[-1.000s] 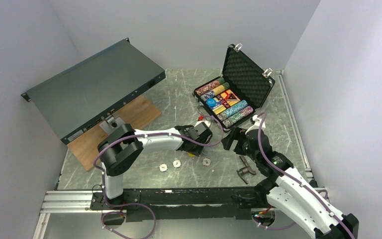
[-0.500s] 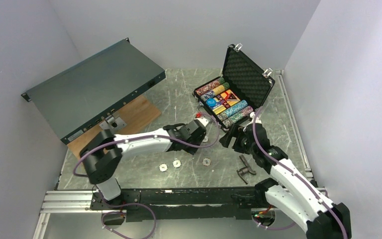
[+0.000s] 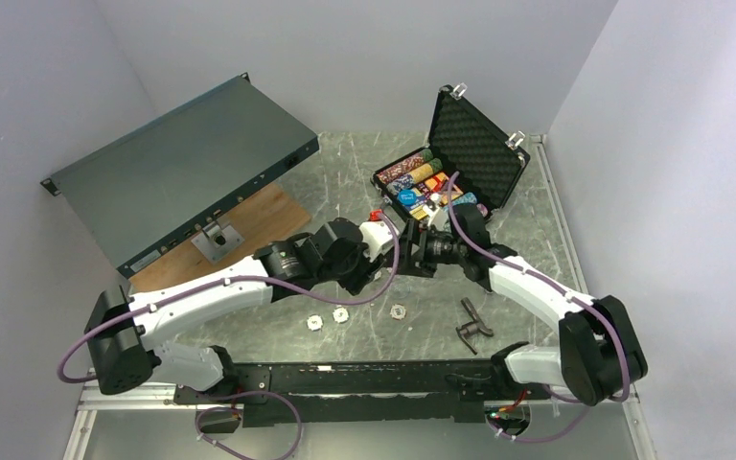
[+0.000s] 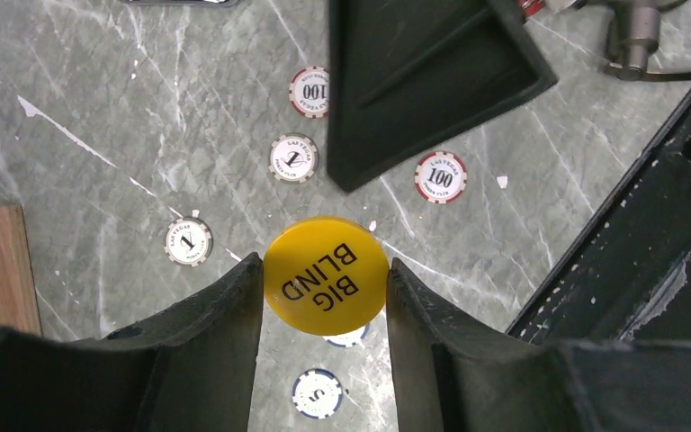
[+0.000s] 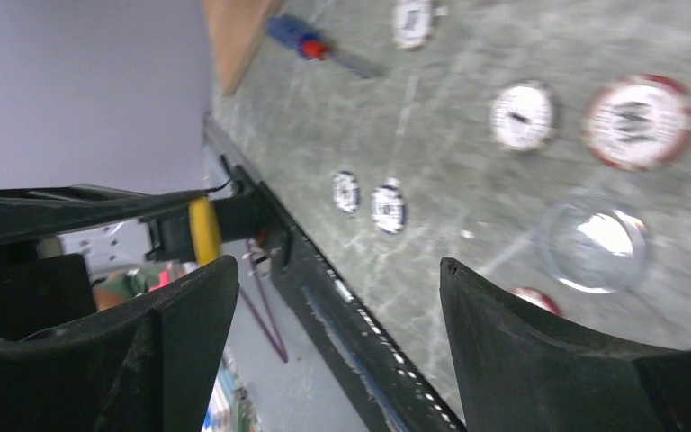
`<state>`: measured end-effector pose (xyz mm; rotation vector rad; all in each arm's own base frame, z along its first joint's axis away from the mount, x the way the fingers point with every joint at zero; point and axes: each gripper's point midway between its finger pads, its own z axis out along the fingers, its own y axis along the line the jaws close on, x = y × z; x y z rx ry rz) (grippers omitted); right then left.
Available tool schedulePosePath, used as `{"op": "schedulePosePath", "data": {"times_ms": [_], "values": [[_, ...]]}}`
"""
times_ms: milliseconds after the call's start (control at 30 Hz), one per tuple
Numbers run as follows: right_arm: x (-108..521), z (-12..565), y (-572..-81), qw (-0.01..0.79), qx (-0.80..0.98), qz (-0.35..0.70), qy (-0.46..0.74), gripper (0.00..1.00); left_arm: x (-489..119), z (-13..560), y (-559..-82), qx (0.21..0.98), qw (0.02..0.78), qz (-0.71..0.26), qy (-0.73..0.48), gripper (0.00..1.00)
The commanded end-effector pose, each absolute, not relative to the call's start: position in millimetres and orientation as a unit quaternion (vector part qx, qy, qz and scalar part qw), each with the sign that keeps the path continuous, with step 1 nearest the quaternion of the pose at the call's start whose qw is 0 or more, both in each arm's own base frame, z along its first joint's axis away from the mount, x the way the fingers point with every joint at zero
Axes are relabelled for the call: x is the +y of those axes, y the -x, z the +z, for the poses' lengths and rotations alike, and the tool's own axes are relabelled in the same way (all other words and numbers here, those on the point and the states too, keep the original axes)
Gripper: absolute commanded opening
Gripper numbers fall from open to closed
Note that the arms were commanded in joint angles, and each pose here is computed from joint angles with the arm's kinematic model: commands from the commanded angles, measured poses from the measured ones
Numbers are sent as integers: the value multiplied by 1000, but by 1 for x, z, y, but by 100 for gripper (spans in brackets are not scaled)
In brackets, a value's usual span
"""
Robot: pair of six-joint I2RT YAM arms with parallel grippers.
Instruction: Pack up texas hold em set
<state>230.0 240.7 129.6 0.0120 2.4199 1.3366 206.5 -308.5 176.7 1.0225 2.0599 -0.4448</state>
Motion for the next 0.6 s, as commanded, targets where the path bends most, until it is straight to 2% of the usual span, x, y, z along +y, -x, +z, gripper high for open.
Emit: {"op": "schedulePosePath", "data": {"times_ms": [0, 33, 400, 567], "values": [[280, 187, -231, 207, 801, 559, 56, 84, -311, 186, -196, 785, 389, -196, -440, 8], [283, 189, -231, 209, 799, 561, 57, 83, -310, 186, -197, 786, 391, -193, -439, 6], [310, 179, -209, 175, 798, 572, 69, 50, -311, 184, -200, 787, 396, -186, -435, 4], [315, 171, -199, 167, 803, 568, 73, 44, -311, 180, -202, 790, 392, -179, -436, 4]]}}
